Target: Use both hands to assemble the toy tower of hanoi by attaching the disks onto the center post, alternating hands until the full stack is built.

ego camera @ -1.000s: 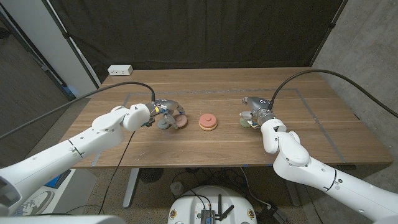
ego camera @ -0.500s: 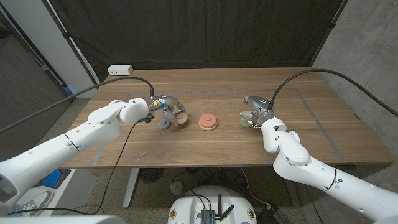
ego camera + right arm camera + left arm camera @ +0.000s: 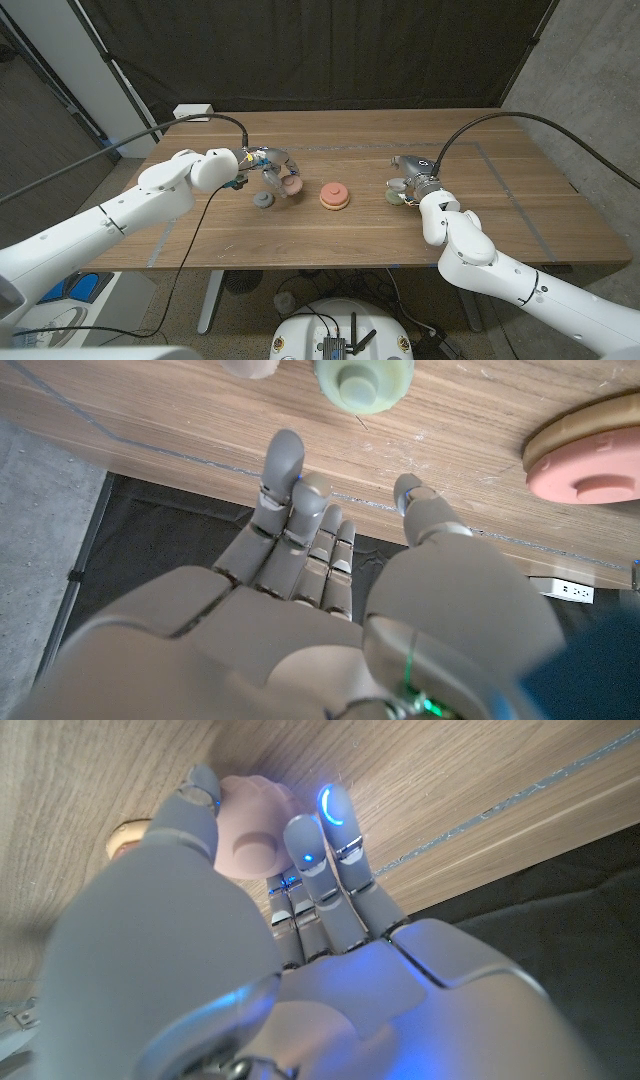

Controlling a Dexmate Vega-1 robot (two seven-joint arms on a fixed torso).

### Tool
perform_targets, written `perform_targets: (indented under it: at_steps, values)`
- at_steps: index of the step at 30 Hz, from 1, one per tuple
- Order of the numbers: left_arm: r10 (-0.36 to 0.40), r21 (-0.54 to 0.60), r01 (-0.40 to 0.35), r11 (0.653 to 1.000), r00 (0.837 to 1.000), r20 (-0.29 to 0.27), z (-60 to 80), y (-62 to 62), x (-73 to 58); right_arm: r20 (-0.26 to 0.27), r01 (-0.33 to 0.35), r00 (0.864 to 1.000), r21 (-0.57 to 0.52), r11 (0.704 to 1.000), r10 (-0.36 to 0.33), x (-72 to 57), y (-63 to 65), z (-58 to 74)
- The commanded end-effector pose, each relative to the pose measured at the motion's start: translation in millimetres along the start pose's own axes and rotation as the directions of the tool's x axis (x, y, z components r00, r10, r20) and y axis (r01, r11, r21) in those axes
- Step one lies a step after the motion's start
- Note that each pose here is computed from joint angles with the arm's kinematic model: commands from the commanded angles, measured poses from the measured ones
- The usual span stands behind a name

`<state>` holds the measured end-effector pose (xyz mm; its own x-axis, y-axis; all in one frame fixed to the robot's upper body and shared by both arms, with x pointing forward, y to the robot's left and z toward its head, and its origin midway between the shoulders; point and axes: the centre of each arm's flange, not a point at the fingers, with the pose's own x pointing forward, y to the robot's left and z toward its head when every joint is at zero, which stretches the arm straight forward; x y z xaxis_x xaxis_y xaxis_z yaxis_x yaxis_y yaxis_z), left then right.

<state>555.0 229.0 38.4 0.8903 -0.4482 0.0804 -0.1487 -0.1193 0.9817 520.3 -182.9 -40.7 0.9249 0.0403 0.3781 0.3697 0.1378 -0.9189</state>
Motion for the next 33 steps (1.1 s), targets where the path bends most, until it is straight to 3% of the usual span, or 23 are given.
perform_targets:
  at_steps: [1,33]
  values:
    - [0.012,0.019,-0.012,1.000,1.000,0.009,5.4,13.6,-1.9,-0.007,0.000,1.000,0.004,1.000,0.000,0.9,0.5,-2.2]
    - [0.028,0.031,-0.033,0.999,0.992,0.124,35.6,24.4,20.9,-0.026,0.009,1.000,0.026,1.000,-0.009,-3.8,1.7,-7.5]
